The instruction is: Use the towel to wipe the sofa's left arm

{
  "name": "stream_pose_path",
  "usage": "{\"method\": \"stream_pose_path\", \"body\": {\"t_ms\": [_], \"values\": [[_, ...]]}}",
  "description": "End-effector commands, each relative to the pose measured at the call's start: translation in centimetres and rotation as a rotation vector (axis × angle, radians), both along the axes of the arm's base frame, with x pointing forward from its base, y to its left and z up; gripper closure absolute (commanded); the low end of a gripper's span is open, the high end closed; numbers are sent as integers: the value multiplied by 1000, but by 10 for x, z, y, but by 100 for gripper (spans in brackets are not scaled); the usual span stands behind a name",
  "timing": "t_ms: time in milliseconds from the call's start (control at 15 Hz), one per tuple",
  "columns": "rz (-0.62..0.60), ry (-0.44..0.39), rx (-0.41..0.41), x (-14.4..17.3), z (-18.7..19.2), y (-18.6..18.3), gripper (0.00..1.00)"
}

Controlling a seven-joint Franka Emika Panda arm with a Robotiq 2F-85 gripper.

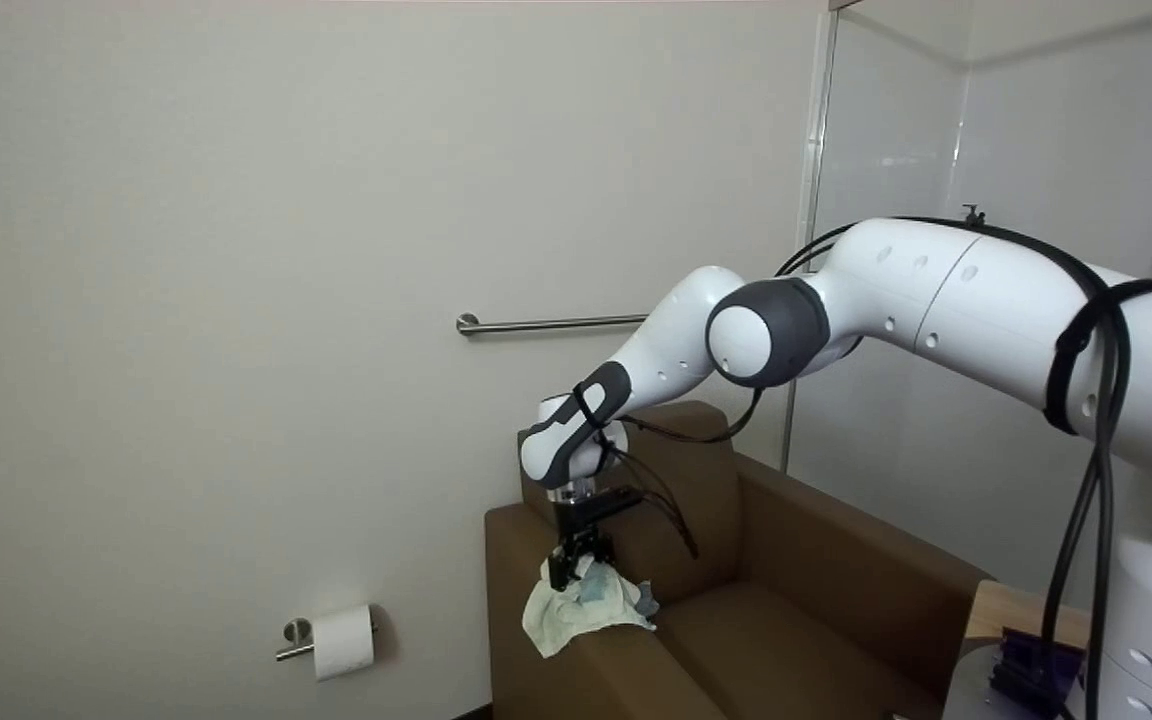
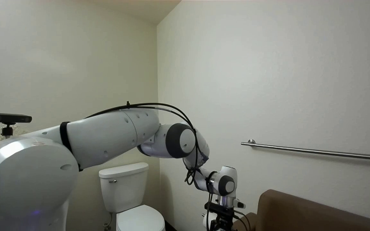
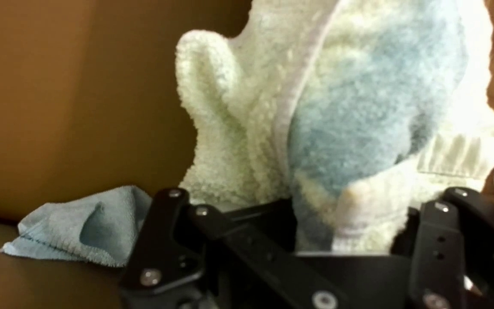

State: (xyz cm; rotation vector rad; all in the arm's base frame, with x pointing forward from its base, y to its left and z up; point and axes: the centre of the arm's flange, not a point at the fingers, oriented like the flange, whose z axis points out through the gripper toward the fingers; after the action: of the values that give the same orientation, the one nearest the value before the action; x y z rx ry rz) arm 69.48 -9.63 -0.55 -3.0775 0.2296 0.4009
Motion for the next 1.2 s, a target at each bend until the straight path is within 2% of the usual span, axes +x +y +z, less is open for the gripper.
{"method": "stream_pose_path", "body": {"t_ms": [0,333,733,933,1133], "values": [[-14,81,50,-80,10,11,95],[-30,108,54,-117,9,21,95],[-14,103,59,-140,3,29,95],[-2,110,65,-143,-3,29,95],[9,100,49,-132,-11,27,95]]}}
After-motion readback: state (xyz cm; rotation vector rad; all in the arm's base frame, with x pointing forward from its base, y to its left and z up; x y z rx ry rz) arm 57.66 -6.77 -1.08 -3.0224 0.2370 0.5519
